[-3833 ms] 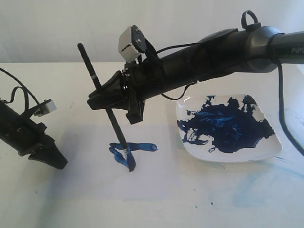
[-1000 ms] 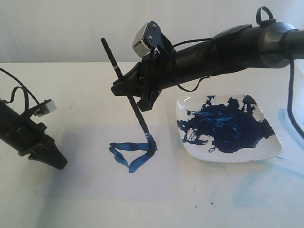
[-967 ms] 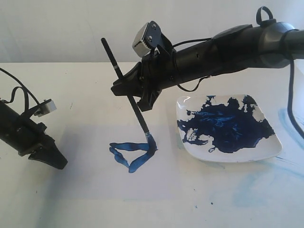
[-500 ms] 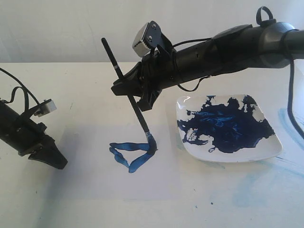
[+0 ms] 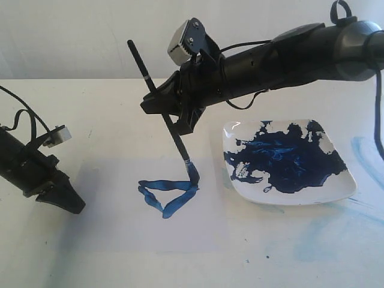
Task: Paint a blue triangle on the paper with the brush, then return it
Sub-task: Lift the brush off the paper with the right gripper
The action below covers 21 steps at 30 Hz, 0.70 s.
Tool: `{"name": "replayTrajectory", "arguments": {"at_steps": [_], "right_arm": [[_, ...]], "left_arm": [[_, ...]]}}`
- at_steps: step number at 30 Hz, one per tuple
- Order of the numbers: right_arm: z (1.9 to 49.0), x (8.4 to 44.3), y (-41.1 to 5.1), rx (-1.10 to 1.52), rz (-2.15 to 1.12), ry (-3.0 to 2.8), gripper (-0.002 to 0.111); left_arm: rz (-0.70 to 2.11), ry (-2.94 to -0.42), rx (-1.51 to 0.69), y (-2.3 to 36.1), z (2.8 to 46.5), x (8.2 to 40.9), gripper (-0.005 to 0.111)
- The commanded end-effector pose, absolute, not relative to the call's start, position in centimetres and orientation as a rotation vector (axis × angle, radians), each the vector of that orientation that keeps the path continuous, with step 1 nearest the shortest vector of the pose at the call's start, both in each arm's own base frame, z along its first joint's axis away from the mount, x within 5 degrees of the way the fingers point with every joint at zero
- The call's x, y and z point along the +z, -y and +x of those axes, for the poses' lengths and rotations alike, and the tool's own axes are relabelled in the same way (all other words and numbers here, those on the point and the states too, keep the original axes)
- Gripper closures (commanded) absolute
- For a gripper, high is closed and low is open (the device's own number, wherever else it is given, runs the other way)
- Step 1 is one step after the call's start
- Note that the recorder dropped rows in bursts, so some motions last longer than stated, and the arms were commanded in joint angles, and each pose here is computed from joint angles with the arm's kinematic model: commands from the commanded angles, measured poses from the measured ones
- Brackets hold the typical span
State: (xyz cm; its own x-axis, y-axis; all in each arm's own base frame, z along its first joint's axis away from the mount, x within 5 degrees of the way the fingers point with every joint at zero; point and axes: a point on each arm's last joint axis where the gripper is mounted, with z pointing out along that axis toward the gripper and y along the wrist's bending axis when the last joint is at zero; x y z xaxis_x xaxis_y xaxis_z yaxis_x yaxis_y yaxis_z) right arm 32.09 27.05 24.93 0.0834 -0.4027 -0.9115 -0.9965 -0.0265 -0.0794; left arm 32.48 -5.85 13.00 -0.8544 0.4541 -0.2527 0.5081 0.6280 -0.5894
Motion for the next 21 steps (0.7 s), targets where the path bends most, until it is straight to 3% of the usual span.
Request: {"name": "replayTrajectory", "arguments": {"at_steps": [1, 13, 17, 21], "right_arm": [[32.0, 26.5, -26.4, 0.889, -1.536, -1.41, 0.108], [29.0, 31.2, -25.7, 1.034, -1.565, -1.237, 0.108], [28.6, 32.3, -25.9, 1.129, -1.423, -1.4, 0.108], [28.5, 32.8, -26.9, 1.057, -1.328, -1.483, 0.108]], "left_arm": [[0.817, -2.767, -1.074, 5.9, 32.3, 12.9, 0.107], [0.813, -2.765, -1.077, 6.0, 32.3, 12.9, 0.107], [0.813, -2.765, -1.077, 6.0, 32.3, 12.9, 0.107], [0.813, -2.765, -1.077, 6.0, 32.3, 12.9, 0.107]]}}
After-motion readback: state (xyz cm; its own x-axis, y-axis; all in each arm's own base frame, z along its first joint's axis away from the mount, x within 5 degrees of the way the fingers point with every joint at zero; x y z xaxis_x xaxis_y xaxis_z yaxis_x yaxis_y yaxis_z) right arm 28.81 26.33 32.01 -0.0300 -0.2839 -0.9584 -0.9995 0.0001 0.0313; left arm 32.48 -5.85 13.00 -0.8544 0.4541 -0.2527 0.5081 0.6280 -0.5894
